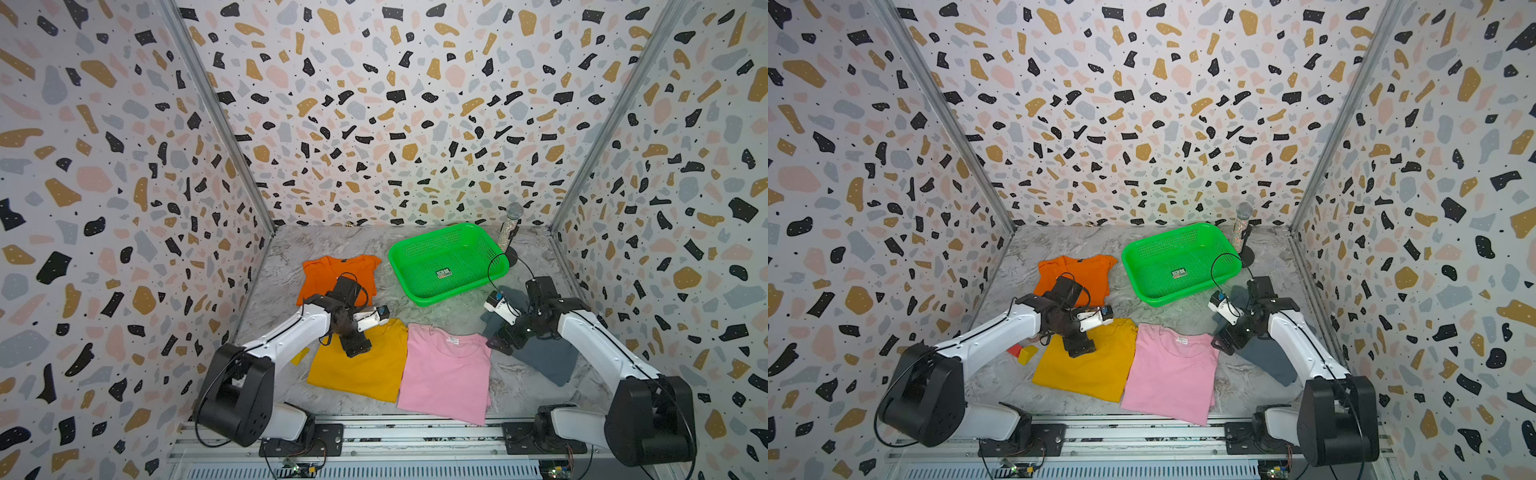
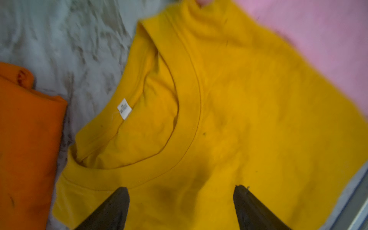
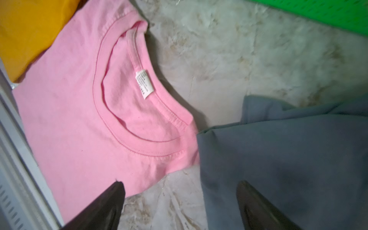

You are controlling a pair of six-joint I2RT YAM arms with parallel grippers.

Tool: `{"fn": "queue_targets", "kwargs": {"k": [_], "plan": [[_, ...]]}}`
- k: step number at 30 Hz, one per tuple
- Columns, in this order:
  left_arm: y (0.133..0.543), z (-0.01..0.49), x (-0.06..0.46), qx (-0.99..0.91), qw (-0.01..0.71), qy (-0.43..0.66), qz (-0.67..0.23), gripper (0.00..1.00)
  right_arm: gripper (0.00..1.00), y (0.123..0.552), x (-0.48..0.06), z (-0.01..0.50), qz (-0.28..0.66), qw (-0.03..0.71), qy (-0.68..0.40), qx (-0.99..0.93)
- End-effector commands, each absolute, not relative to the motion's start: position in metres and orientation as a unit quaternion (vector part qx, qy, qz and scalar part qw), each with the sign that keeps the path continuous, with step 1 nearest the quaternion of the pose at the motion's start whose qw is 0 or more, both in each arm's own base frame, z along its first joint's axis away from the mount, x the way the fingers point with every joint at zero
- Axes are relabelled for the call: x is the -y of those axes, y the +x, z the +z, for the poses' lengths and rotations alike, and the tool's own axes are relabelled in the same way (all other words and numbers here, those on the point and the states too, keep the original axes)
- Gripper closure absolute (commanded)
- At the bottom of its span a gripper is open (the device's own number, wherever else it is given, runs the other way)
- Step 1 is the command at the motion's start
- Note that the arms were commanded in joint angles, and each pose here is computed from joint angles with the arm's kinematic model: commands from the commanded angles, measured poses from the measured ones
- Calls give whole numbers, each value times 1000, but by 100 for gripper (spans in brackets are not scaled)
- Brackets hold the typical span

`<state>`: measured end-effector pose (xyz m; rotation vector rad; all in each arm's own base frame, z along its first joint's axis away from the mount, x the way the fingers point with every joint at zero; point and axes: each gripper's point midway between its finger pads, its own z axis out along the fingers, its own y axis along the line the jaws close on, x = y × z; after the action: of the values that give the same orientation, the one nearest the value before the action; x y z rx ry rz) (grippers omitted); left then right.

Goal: Put the folded t-shirts into the basket
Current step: Move the T-shirt to the center of the board, then pick up the T-shirt from the center of the board.

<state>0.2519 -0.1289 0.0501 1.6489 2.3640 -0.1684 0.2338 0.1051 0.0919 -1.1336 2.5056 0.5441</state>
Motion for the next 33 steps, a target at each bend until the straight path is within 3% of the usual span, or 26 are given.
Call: {"fn": "queue_targets", "kwargs": {"k": [1,9,18,23,26,33], "plan": [[251,36,92,-791,66,608,16,18,12,220,-107,94,197,125,-413,-880],[264,36,47,-807,68,583,60,18,17,197,-113,72,228,44,-453,-861],[286,51,35,-842,105,518,110,18,16,223,-98,42,174,12,-457,-872],[260,92,89,-851,156,500,-31,16,9,237,-93,45,155,16,-446,-881],[247,97,122,-834,164,522,-71,16,1,230,-110,54,209,14,-432,-877],[252,101,150,-829,177,521,-98,16,7,217,-118,36,196,-18,-449,-871]]}}
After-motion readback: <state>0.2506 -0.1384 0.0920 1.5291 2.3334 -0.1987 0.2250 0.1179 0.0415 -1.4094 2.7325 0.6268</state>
